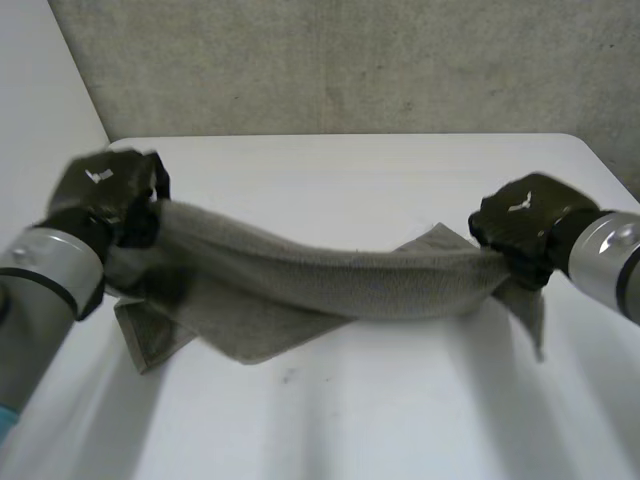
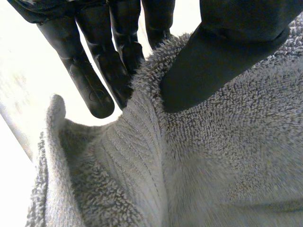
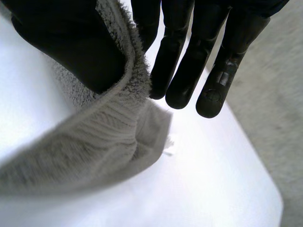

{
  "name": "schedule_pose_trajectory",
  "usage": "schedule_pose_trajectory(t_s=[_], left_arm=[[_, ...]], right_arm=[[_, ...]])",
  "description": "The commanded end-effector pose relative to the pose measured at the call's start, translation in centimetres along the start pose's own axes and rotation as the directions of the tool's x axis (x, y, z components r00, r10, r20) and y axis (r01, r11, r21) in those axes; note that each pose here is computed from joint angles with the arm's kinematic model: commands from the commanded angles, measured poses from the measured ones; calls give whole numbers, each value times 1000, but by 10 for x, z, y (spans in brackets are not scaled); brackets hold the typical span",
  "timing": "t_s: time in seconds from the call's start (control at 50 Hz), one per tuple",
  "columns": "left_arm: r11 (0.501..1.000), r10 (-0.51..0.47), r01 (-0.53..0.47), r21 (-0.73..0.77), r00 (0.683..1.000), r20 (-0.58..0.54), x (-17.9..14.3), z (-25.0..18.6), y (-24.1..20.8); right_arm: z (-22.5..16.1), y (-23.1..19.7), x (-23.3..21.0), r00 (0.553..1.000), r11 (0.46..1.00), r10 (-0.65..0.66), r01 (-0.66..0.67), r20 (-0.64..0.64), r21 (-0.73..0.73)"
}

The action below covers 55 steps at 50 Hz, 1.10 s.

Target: Fold the towel.

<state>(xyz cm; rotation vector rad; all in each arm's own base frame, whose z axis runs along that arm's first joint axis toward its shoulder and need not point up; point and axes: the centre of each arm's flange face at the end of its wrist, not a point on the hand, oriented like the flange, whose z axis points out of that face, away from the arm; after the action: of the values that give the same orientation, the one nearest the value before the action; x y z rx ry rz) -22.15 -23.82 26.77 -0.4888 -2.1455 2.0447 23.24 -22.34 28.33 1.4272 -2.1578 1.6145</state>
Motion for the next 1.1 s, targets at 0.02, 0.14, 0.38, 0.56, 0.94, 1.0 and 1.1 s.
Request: schedule_pose_trajectory(t_s=[0.02, 0.14, 0.38, 0.56, 0.94, 1.0, 1.1], left_arm=[[981, 33, -38, -189, 999, -31, 8, 23, 57], [970, 92, -103, -222, 994, -57, 13, 50, 77], [950, 39, -53, 307, 998, 52, -2, 125, -65], [757, -124, 87, 648, 992, 11, -16, 101, -164], [996, -81, 79, -29, 993, -83, 9, 64, 71], [995, -24, 10, -102, 991, -134, 17, 50, 99], [981, 90, -117, -152, 981, -174, 21, 33, 122]], right_arm=[[45, 33, -26, 993, 994, 39, -27, 113, -110], [105, 51, -33, 994, 995, 70, -64, 87, -79], [125, -45, 70, 918, 886, 274, -125, -287, 446], [36, -119, 118, 818, 616, 395, 101, -417, 781], [105, 43, 3, 972, 963, 235, -233, -2, 136], [112, 73, -22, 968, 969, 243, -245, 61, 31], [113, 95, -38, 956, 960, 279, -276, 93, -40]])
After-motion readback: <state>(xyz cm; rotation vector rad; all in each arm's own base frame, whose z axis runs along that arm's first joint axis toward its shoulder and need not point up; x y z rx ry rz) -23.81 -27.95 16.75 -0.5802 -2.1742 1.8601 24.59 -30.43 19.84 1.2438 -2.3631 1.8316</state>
